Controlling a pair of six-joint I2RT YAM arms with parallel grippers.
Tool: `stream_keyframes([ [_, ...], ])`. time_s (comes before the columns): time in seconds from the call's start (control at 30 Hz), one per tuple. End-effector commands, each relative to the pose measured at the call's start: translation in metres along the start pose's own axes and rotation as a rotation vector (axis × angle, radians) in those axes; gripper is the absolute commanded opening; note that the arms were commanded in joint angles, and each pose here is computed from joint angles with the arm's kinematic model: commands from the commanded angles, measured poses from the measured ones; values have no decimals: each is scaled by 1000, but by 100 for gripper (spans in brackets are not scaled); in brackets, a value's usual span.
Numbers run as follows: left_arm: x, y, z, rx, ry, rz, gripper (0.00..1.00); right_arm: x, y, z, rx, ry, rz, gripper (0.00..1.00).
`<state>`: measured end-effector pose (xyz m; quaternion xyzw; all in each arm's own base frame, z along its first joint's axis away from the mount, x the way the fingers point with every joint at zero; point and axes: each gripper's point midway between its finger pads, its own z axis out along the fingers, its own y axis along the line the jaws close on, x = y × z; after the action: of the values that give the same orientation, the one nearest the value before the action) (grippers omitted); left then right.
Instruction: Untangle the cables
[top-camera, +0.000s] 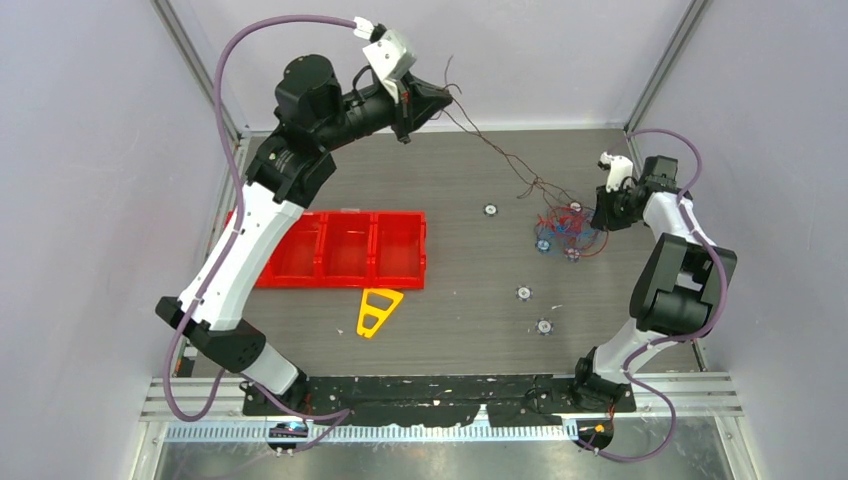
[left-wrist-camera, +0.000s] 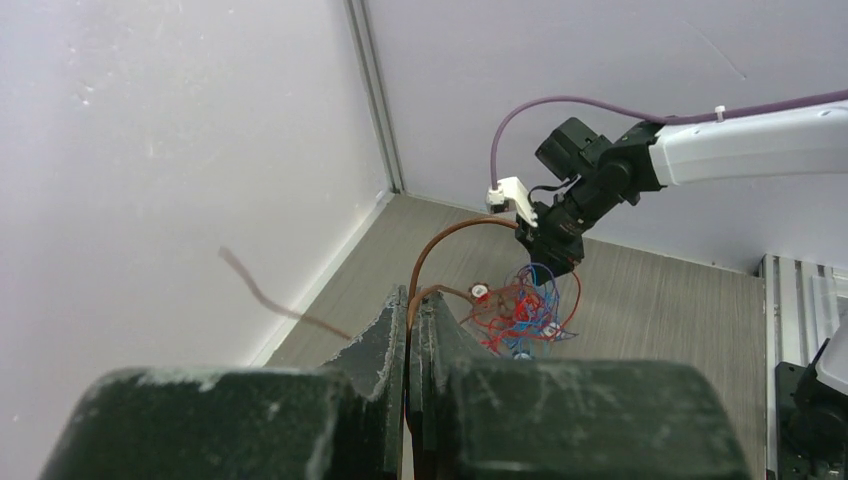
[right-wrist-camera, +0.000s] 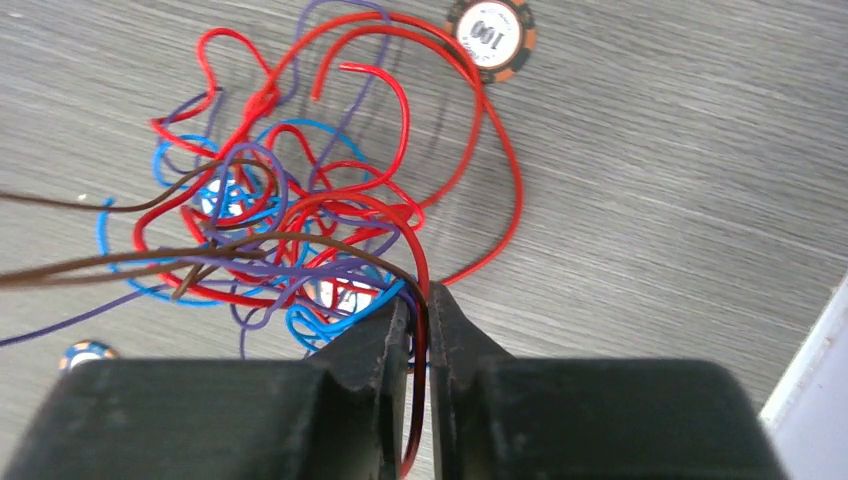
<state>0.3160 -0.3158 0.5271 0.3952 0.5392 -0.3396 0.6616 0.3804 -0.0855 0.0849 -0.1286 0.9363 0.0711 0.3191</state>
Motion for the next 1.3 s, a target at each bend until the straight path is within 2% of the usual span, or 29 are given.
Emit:
stream_keyframes([
  [0.0,-20,-10,6,29,-64,-4,0,-49,20,-33,-93,-155,-11,32],
  [0.03,-19,-12,8,38,-63,-8,0,-47,31,-38,-144,-150,-6,40],
  [0.07,-17,-14,10,43,-60,-14,0,-57,36,-44,-173,-178,-22,56],
  [0.13,-10,-14,15,46,-46,-31,0,-65,51,-61,-235,-196,-53,72],
  [0.17,-7,-14,18,45,-38,-63,0,-66,59,-73,-256,-205,-72,76],
  [0.27,6,-12,26,43,-15,-118,0,-92,86,-107,-331,-329,-135,99],
  [0.3,9,-11,28,36,-12,-134,0,-101,94,-120,-329,-374,-143,97],
  [0.4,9,-10,32,33,-18,-163,0,-118,128,-122,-358,-460,-204,95],
  [0.47,7,-8,32,24,-21,-165,0,-120,150,-107,-361,-461,-270,95],
  [0.57,1,-6,29,12,-27,-144,0,-111,162,-65,-296,-409,-335,95],
  [0.67,-7,-6,23,10,-41,-131,0,-115,144,-23,-200,-407,-351,95],
  [0.73,-15,-8,18,14,-58,-128,0,-108,134,5,-184,-361,-345,98],
  [0.8,-22,-4,13,-1,-83,-132,0,-101,128,26,-187,-307,-332,85],
  [0.87,-21,0,9,-13,-80,-125,0,-103,119,31,-167,-285,-318,52],
  [0.9,-15,0,7,-11,-60,-121,0,-111,113,24,-163,-306,-307,44],
  [0.93,-1,-3,6,4,-24,-127,0,-118,113,15,-169,-323,-270,26],
  [1.0,38,-16,2,67,65,-111,0,-142,116,-17,-224,-408,-215,9],
  [1.07,91,-30,-4,116,165,-69,0,-164,124,-52,-270,-495,-201,6],
  [1.2,184,-49,-14,171,327,-70,0,-173,152,-102,-362,-577,-231,6],
  [1.23,199,-50,-13,175,355,-80,2,-172,158,-113,-373,-588,-239,6],
  [1.27,209,-49,-13,174,376,-91,14,-168,163,-117,-394,-590,-247,5],
])
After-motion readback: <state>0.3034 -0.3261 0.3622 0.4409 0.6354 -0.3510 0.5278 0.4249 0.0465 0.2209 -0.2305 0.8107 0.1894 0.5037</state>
